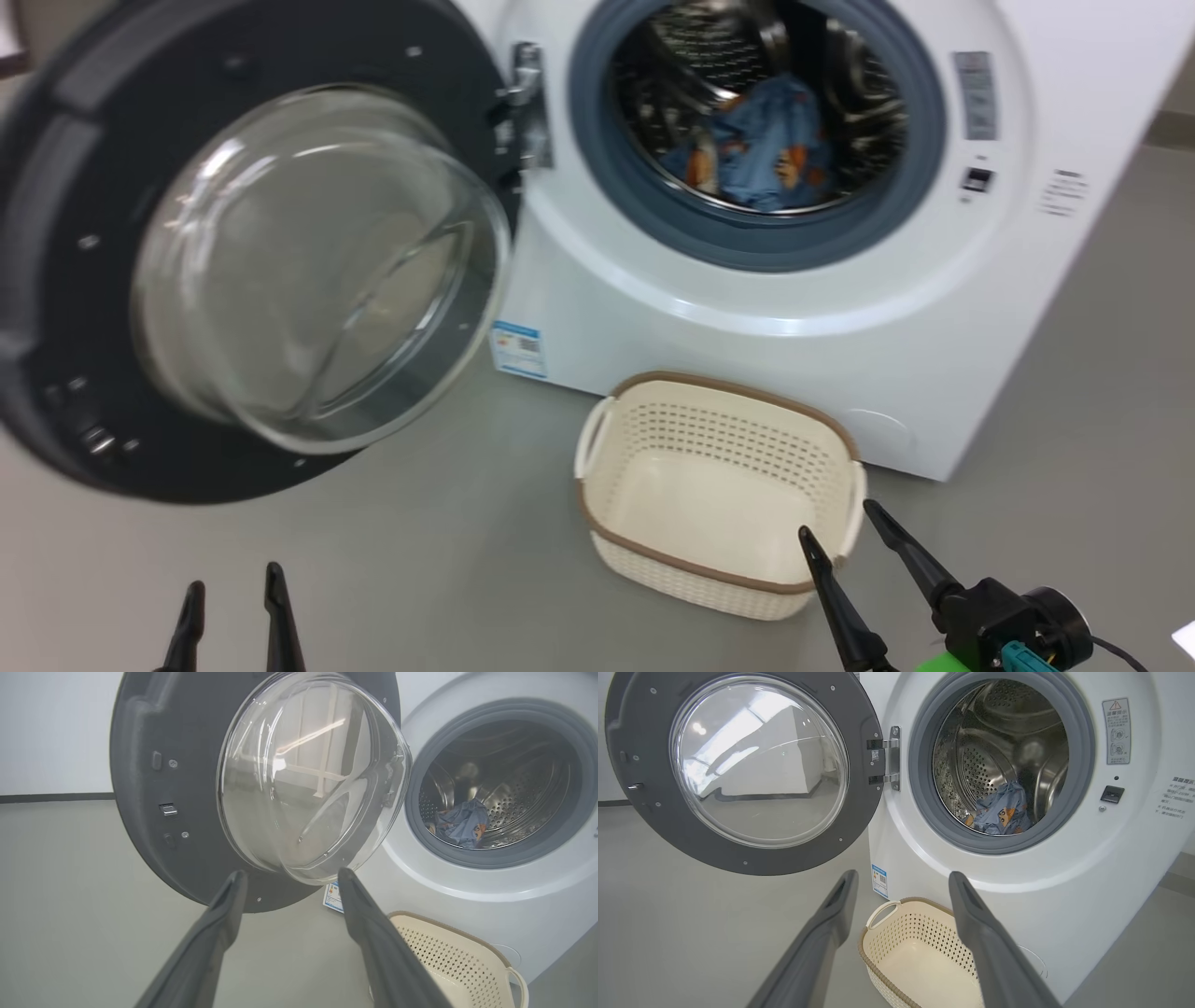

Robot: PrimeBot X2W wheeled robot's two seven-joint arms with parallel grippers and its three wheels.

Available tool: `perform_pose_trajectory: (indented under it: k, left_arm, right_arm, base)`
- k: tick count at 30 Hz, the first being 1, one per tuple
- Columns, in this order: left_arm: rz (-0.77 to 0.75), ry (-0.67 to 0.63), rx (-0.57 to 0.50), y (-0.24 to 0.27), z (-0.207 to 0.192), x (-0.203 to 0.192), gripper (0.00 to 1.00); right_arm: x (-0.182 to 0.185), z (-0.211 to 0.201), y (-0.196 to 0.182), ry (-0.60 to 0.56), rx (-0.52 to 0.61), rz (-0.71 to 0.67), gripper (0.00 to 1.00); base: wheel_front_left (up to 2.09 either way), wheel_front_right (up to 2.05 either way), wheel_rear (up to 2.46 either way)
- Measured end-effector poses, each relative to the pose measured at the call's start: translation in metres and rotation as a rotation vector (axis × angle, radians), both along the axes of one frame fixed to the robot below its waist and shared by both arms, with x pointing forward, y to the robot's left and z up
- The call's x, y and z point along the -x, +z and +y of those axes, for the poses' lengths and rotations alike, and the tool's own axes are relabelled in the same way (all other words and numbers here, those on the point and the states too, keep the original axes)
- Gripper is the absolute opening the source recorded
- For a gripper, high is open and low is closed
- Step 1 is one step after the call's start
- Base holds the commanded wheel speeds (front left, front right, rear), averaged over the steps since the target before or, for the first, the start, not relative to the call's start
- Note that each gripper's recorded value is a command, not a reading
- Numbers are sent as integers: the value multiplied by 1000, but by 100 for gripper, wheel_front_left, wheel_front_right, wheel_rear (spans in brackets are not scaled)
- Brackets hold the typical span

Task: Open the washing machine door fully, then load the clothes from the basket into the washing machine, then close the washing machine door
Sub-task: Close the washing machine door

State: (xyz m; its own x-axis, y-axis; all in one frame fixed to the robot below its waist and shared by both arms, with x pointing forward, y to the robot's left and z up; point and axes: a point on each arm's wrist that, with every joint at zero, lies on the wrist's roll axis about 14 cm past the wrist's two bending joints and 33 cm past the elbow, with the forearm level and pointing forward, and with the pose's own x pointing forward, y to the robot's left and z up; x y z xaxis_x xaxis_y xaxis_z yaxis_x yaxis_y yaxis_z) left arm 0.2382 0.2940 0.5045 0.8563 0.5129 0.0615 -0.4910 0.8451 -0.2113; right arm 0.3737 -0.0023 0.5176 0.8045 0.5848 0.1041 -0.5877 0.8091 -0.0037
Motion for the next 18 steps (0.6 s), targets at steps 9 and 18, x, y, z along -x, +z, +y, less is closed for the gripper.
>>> perform_pose_trajectory:
  k: [9, 18]
  left_arm:
    - [-30, 170, -1, 8, 32, 45, 100]
    - [-29, 224, 24, 6, 40, 57, 100]
  right_arm:
    - [6, 48, 2, 143, 5, -8, 100]
    - [4, 62, 7, 187, -1, -23, 100]
  base:
    - [0, 0, 0]
    - [0, 0, 0]
